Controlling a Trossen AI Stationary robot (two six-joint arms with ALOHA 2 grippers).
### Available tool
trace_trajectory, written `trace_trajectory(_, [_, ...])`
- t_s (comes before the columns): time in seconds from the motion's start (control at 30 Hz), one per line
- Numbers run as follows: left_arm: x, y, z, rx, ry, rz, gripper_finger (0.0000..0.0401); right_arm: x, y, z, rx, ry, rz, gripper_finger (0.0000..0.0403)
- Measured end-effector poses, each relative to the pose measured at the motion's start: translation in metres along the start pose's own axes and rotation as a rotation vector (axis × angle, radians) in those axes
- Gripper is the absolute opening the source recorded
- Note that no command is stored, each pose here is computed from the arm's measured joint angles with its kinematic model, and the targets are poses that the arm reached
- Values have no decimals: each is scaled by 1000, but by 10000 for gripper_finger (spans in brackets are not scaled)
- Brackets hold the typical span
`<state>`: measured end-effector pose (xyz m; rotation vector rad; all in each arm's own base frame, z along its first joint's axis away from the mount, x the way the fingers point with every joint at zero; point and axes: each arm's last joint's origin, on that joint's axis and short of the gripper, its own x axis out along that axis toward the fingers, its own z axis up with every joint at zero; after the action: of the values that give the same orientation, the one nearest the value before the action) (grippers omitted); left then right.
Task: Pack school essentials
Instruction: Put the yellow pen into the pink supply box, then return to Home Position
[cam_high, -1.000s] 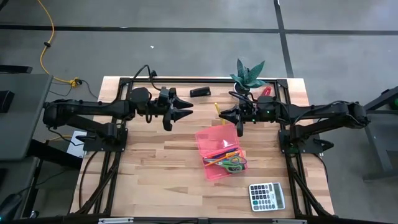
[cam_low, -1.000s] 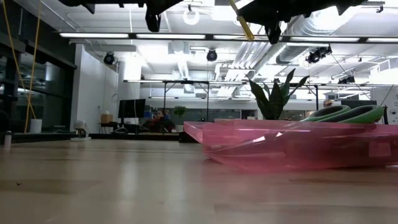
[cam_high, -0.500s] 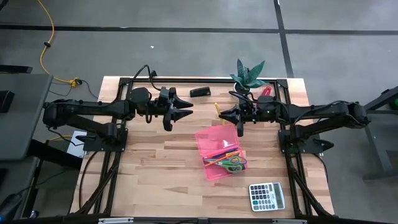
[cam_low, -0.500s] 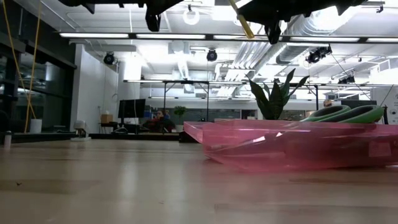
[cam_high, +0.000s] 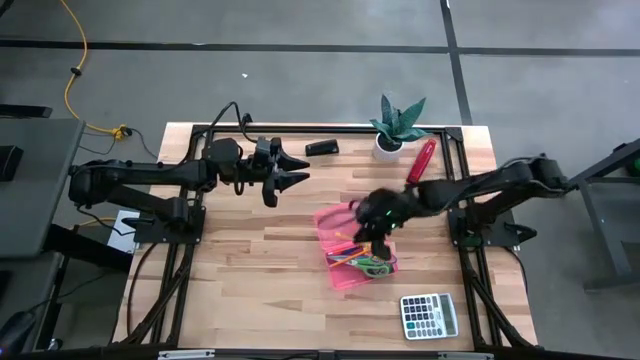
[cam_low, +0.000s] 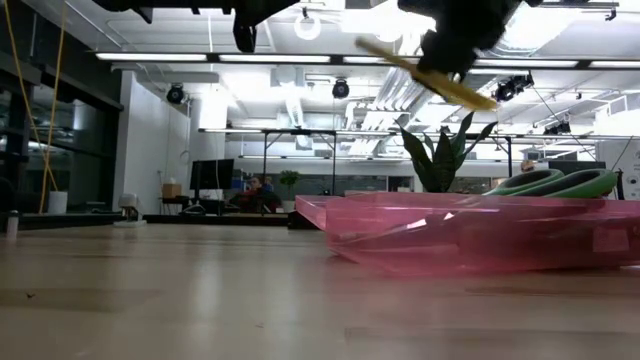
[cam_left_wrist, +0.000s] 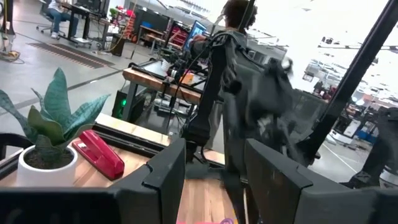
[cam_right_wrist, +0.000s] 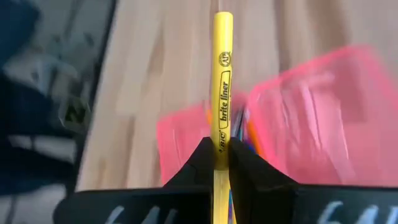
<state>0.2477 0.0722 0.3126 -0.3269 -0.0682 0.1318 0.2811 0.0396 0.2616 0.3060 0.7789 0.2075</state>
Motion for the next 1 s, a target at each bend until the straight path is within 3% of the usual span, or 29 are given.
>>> trace_trajectory(0.27, [0, 0, 0, -19, 2, 0, 152, 46, -1, -14, -126, 374, -92, 0])
trace_trajectory(0.5, [0, 0, -1, -20, 8, 2, 152, 71, -5, -15, -229, 547, -82, 0])
trace_trajectory(0.77, [0, 0, -1, -20, 8, 2, 152, 83, -9, -19, -235, 579, -98, 31])
trace_trajectory(1.0, [0, 0, -1, -8, 8, 2, 152, 83, -10, -18, -270, 576, -123, 109])
